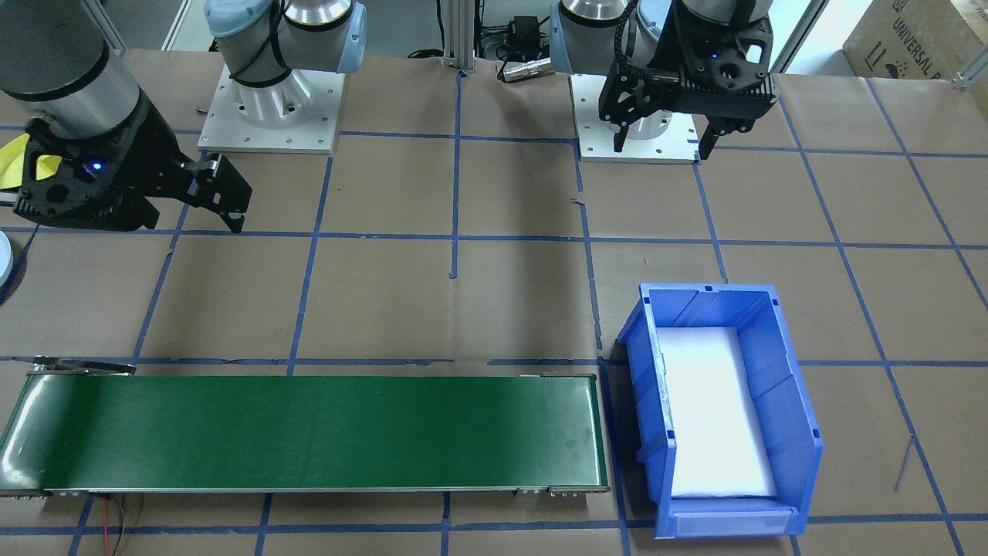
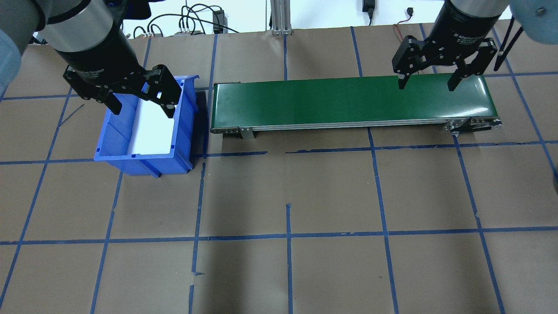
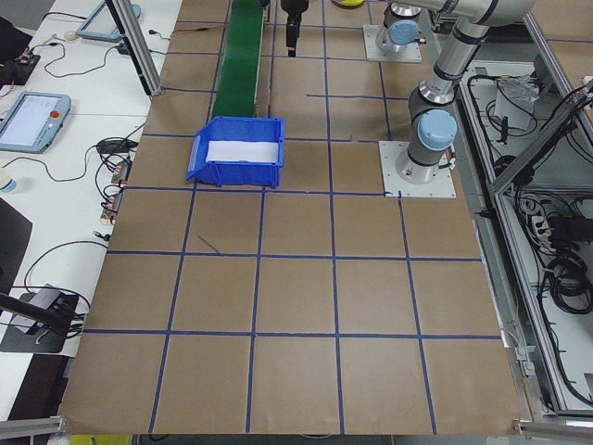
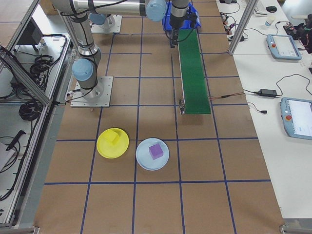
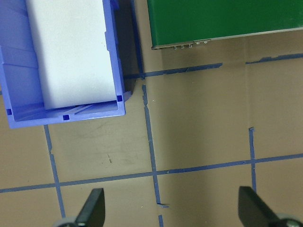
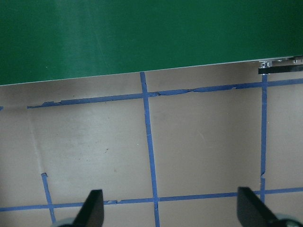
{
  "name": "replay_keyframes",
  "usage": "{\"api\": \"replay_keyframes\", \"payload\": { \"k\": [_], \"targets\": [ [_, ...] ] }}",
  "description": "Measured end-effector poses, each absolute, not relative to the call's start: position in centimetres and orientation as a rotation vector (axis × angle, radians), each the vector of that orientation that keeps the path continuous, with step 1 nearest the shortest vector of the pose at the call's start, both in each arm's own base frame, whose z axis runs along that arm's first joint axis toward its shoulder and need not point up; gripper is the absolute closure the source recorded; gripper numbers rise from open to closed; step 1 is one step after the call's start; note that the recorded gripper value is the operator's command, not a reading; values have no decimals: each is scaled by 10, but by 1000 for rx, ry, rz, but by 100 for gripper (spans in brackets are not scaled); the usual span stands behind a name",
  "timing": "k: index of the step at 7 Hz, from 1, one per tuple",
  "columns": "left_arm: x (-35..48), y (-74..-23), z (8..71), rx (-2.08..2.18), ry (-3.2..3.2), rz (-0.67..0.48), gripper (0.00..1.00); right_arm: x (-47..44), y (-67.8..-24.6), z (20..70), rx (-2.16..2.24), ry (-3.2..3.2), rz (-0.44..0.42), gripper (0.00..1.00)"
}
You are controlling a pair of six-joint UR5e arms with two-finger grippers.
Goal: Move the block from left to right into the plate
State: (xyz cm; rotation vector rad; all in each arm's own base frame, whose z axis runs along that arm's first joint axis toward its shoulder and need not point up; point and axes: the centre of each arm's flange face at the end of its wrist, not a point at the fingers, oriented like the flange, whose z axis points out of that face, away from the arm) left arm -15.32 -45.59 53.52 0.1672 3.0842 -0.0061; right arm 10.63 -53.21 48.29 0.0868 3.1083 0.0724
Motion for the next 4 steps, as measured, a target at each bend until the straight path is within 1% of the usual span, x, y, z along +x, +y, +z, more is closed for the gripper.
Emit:
{"api": "replay_keyframes", "payload": {
  "k": [2, 4],
  "targets": [
    [-149, -454, 535, 167, 3033, -4, 0, 124, -531, 484, 40, 3112, 47, 0],
    [-149, -454, 533, 171, 3035, -1, 0, 126, -529, 484, 35, 3110, 40, 0]
  ]
}}
